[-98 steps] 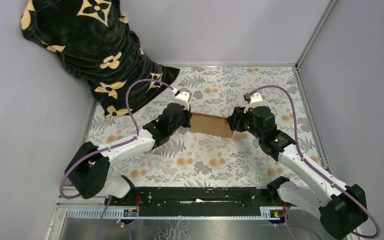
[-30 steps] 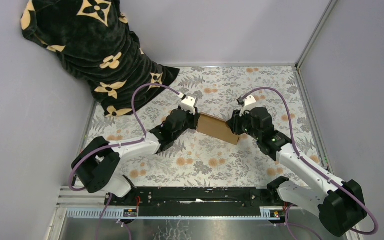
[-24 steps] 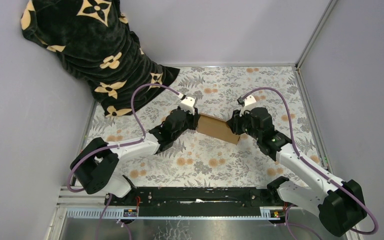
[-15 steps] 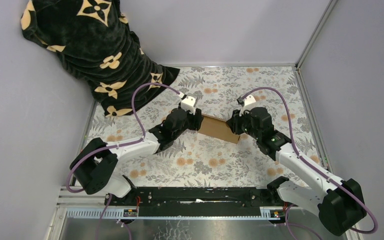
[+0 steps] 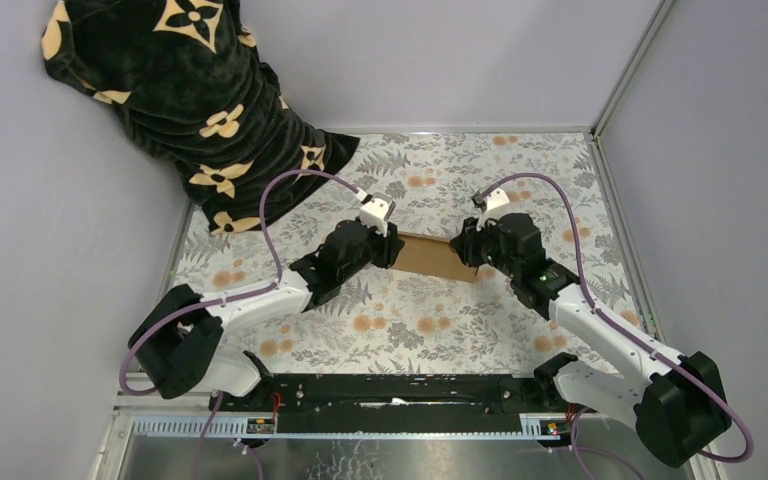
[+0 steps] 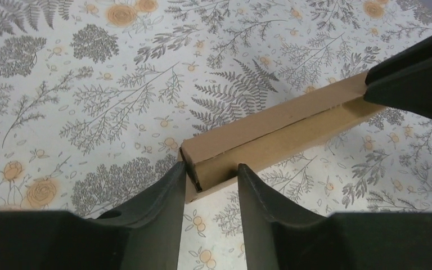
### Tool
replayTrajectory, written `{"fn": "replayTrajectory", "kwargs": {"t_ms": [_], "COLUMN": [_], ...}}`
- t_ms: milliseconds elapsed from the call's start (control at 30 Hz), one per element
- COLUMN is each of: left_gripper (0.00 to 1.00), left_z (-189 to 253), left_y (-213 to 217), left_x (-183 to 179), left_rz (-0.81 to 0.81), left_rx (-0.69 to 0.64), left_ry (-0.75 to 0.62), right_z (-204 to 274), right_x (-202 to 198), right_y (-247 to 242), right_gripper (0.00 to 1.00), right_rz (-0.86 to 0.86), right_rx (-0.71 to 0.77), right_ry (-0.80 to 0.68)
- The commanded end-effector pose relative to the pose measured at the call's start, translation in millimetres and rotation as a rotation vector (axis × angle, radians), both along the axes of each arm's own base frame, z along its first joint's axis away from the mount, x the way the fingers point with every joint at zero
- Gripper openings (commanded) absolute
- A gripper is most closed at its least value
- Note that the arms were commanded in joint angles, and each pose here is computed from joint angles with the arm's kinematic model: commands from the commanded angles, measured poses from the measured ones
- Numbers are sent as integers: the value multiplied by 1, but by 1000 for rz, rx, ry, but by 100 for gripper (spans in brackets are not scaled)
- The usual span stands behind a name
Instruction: Fold the paper box
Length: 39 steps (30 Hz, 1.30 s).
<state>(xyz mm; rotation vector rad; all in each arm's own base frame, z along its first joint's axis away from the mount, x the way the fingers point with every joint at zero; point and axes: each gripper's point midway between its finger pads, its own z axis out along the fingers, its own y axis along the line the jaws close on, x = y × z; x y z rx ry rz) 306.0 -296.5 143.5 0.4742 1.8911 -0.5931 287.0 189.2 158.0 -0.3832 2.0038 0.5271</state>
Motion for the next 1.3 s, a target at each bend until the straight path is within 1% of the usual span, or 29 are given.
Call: {"fn": "replayTrajectory", "kwargs": {"t_ms": [0,100,167,233,333,400,500,800,967,1100,1267], "left_gripper": [41,41,47,47,46,42,40,40,40,40,40], "left_z": [-21,-23,-25,-26,-22,-17,-10,29,52,56,63], "left_y": [4,5,5,5,5,5,6,13,14,5,-2], "left_x": [-24,-25,-24,-24,-24,-25,-26,-25,-14,-5,8], "left_rz": [-72,-67,-61,-58,-52,-56,-55,-16,38,42,57], "left_rx": [58,61,61,59,43,33,23,-63,-105,-125,-183], "left_ry": [70,78,83,86,79,71,61,-7,-41,-42,-65], "right_z": [-12,-16,-18,-20,-22,-23,-24,-34,-40,-43,-44], "right_x": [-5,-5,-5,-5,-5,-5,-6,-9,-11,-11,-12], "right_y": [4,5,5,6,5,6,7,11,13,14,15], "right_gripper": [27,26,26,26,25,25,25,25,25,25,25], "right_rz": [16,14,15,13,13,15,17,33,33,33,35], "right_rx": [-6,-7,-7,-5,-9,-10,-8,-20,-30,-42,-49], "right_ry": [38,45,52,55,61,63,66,87,99,102,102]}}
